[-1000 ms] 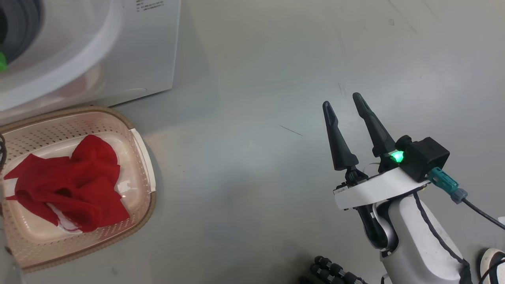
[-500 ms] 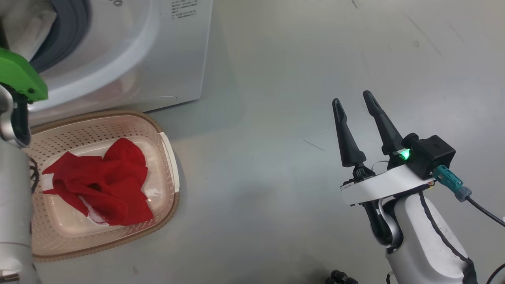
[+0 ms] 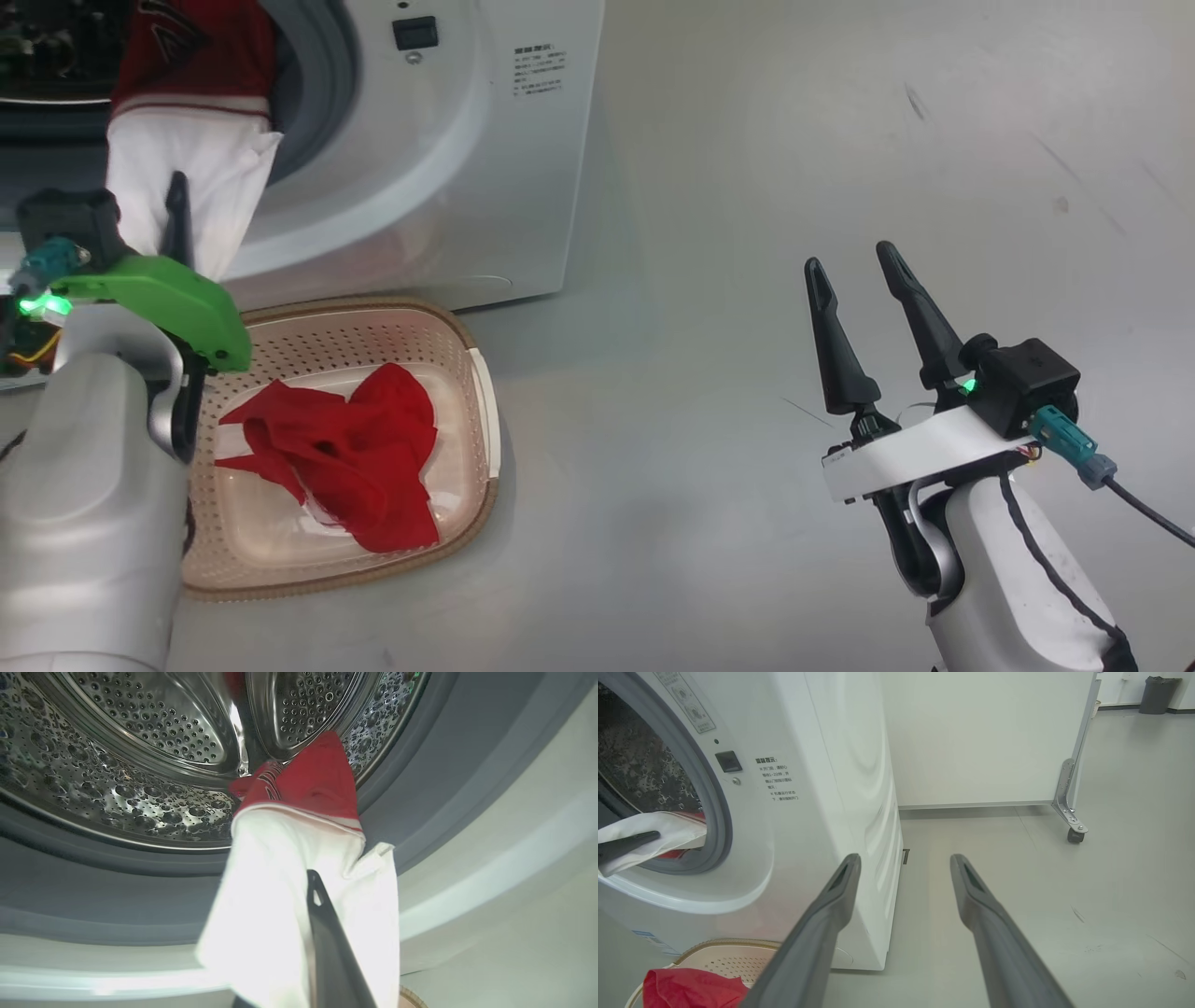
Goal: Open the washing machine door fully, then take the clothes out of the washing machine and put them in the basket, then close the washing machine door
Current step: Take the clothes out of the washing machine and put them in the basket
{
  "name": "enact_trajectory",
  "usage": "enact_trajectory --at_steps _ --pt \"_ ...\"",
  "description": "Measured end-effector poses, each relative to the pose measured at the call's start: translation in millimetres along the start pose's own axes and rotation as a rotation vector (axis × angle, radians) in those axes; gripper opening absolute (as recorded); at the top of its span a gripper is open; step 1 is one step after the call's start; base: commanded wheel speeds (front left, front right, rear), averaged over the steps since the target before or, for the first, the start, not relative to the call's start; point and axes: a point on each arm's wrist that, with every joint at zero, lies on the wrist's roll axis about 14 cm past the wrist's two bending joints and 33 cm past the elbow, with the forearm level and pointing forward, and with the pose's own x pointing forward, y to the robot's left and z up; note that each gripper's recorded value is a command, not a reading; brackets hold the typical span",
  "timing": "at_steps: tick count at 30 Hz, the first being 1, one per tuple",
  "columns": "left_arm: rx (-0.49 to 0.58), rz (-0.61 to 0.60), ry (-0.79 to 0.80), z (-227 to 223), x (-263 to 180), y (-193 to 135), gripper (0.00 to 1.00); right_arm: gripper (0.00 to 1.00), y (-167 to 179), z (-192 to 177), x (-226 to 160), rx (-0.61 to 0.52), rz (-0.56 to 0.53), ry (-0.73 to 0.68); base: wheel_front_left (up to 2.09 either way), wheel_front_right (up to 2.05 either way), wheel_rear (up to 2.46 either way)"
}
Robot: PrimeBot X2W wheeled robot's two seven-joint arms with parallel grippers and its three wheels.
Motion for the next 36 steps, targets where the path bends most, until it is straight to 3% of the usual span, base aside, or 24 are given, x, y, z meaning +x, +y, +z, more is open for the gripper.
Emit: enact_trajectory --at_steps 12,18,31,36 --pt "-0.015 0.051 -0.068 6 -65 7 0.00 1.00 31 4 -14 0.023 0.085 -0.008 0.00 0.00 0.00" --pt "0.074 0.025 -0.129 23 -92 -2 0.00 1.00 45 10 -22 0.029 0.123 -0.023 0.00 0.00 0.00" --pt "0.150 0.010 -0.354 88 -135 -14 0.00 1.00 68 23 -36 0.025 0.188 -0.061 0.00 0.00 0.00" --pt "0.159 0.004 -0.521 137 -154 -24 0.00 1.00 73 22 -41 0.026 0.206 -0.057 0.00 0.00 0.00"
